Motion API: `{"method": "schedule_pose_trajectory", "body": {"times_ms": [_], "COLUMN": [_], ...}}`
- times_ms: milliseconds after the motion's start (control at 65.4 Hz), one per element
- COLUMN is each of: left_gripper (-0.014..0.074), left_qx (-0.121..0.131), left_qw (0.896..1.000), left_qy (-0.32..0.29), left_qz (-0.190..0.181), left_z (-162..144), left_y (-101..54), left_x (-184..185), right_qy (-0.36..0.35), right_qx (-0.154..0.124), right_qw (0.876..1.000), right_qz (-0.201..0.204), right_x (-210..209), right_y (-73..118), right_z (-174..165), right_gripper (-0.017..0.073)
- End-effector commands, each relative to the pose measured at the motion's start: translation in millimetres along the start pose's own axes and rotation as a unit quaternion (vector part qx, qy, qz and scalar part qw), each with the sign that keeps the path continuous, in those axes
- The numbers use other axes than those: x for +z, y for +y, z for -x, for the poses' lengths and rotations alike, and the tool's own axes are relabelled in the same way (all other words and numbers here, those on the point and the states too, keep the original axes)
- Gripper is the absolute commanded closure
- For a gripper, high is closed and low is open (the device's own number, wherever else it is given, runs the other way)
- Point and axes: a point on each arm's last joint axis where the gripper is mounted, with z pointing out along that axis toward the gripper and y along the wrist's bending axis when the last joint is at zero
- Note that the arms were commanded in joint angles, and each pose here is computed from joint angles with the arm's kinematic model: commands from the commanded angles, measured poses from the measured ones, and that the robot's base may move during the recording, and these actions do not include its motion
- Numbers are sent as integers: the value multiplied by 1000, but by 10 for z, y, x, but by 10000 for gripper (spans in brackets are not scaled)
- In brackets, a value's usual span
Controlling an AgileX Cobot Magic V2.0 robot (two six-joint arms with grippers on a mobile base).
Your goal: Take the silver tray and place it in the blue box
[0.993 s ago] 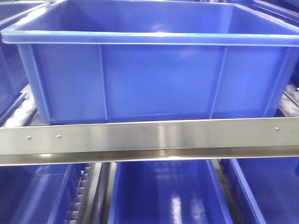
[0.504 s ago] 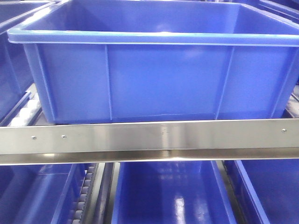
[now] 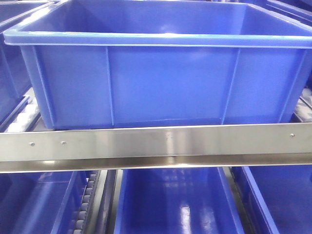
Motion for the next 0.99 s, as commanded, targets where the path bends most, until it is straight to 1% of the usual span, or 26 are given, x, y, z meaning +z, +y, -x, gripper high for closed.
{"method": "schedule_pose_trajectory", "body": {"times_ms": [0, 397, 428, 459, 520, 627, 718, 764, 871, 978], "left_gripper": [699, 699, 699, 699, 699, 699, 699, 699, 699, 699], "left_qx": [-4, -4, -4, -4, -4, -4, -4, -4, -4, -4], "left_qw": [999, 999, 999, 999, 999, 999, 999, 999, 999, 999], "left_qy": [-55, -55, -55, -55, -55, -55, -55, -55, -55, -55], "left_qz": [1, 1, 1, 1, 1, 1, 1, 1, 1, 1], "left_z": [99, 99, 99, 99, 99, 99, 99, 99, 99, 99], "left_y": [1, 1, 1, 1, 1, 1, 1, 1, 1, 1], "left_x": [-19, -19, -19, -19, -19, -19, -19, -19, -19, -19], "right_qy": [-51, -51, -50, -50, -45, -44, -39, -39, -52, -68], "right_qx": [-10, -10, -17, -17, -22, -22, -31, -37, -45, -48], "right_qw": [999, 999, 999, 999, 998, 994, 990, 988, 985, 984], "right_qz": [6, 5, -2, -10, -42, -93, -134, -146, -158, -155], "right_x": [-6, -6, 0, 6, 25, 56, 92, 94, 80, 61], "right_y": [17, 16, 8, 1, -33, -90, -154, -177, -206, -217], "right_z": [159, 159, 144, 131, 77, -11, -190, -299, -574, -872], "right_gripper": [503, 503, 503, 503, 503, 503, 503, 503, 503, 503]}}
